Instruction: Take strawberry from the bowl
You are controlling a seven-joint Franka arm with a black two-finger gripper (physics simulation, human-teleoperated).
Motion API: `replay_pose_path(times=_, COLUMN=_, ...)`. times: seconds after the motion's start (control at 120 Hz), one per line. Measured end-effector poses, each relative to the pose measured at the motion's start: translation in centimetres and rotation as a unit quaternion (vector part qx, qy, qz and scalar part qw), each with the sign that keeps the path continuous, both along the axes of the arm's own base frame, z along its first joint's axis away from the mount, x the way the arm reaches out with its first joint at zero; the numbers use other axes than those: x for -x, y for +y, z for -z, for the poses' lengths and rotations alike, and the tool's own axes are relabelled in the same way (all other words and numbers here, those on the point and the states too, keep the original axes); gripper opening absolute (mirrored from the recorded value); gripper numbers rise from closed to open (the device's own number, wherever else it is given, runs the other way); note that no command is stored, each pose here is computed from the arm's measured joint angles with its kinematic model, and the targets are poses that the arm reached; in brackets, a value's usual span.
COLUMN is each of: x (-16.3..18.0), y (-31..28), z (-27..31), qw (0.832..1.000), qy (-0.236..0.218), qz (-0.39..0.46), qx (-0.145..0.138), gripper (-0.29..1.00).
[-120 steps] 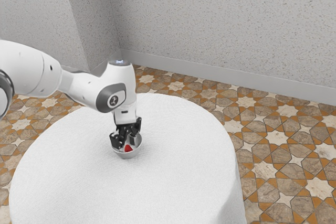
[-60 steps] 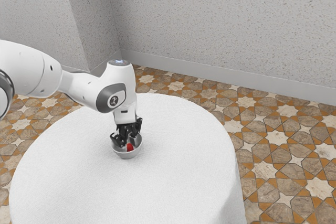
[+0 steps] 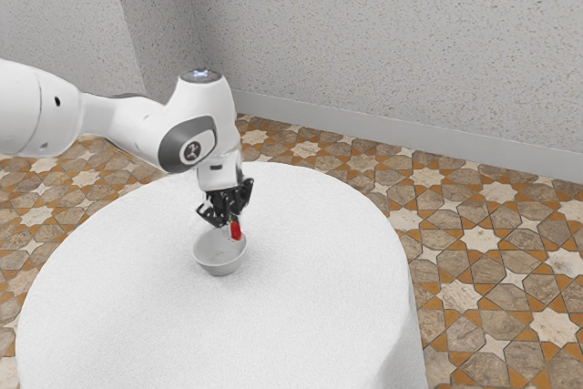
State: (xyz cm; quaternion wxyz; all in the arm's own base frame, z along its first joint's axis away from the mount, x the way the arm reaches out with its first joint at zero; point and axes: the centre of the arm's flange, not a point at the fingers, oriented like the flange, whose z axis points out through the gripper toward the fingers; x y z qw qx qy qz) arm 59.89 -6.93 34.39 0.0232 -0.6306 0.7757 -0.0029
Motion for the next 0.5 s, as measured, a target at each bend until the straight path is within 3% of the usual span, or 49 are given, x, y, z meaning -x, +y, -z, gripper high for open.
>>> replay_pose_path(times=0.158, x=1.1, y=-13.2, z=2.1, qw=0.996, qy=0.011, qz=0.088, qx=0.034, gripper=-0.04)
replay_pose_path(times=0.408, x=1.0, y=-16.8, z=4.6, qw=0.994, qy=0.011, qz=0.095, qx=0.052, gripper=-0.04)
replay_pose_path(times=0.5, x=0.8, y=-16.9, z=4.6, qw=0.994, qy=0.007, qz=0.092, qx=0.054, gripper=0.14)
